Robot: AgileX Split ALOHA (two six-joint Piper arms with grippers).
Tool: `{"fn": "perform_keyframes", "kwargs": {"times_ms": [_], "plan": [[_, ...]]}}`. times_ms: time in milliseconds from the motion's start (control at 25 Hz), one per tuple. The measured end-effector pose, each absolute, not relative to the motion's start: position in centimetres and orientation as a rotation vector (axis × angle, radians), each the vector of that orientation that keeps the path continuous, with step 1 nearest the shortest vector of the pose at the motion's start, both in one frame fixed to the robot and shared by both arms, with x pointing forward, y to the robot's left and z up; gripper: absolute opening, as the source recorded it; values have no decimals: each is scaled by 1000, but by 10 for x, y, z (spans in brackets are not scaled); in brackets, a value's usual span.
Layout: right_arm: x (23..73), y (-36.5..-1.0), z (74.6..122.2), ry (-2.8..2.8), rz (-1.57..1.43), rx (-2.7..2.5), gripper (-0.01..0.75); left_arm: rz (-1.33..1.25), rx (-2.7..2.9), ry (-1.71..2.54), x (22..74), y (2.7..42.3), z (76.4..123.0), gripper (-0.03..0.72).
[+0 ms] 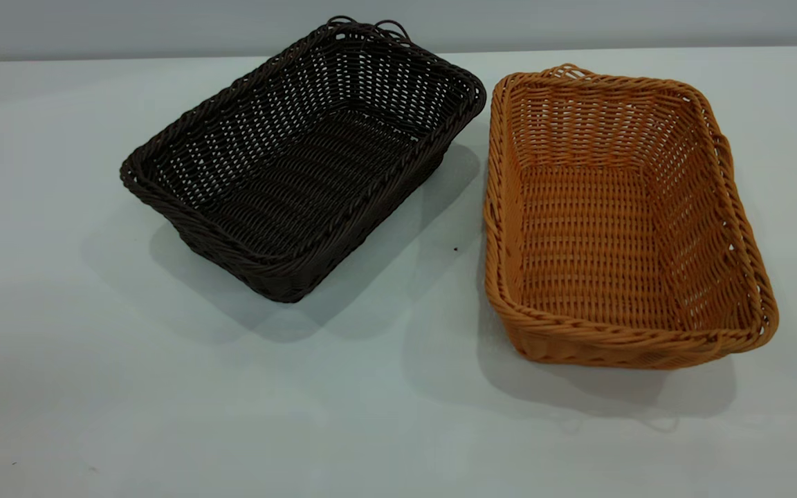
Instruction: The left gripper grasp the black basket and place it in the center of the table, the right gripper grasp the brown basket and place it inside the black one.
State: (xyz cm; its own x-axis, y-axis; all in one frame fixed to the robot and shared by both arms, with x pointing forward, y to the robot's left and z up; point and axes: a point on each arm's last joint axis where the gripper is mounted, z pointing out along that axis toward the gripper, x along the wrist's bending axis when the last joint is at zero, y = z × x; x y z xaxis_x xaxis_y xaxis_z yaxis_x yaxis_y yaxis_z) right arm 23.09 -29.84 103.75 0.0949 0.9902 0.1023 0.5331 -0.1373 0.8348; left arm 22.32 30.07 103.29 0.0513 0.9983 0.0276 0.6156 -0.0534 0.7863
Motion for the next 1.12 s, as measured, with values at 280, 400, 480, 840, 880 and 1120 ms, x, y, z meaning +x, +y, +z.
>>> {"fn": "perform_keyframes", "kwargs": {"times_ms": [280,400,480,840,880,1120], "plan": [[231,-295,1040,1505,989,1745,565,794,1726,1563,226,302,1042,541],[228,-293,1051,1479,1043,1711,565,798,1714,1559,244,300,1067,541],[228,-292,1061,1471,1065,1700,565,785,1744,1568,266,298,1080,541],[260,-293,1073,1510,1018,1765,565,729,1908,1418,418,277,1097,541],[264,-294,1073,1512,1015,1768,565,733,1926,1397,434,275,1097,541],[289,-294,1074,1542,974,1819,565,632,2065,1403,545,263,1056,541]]}}
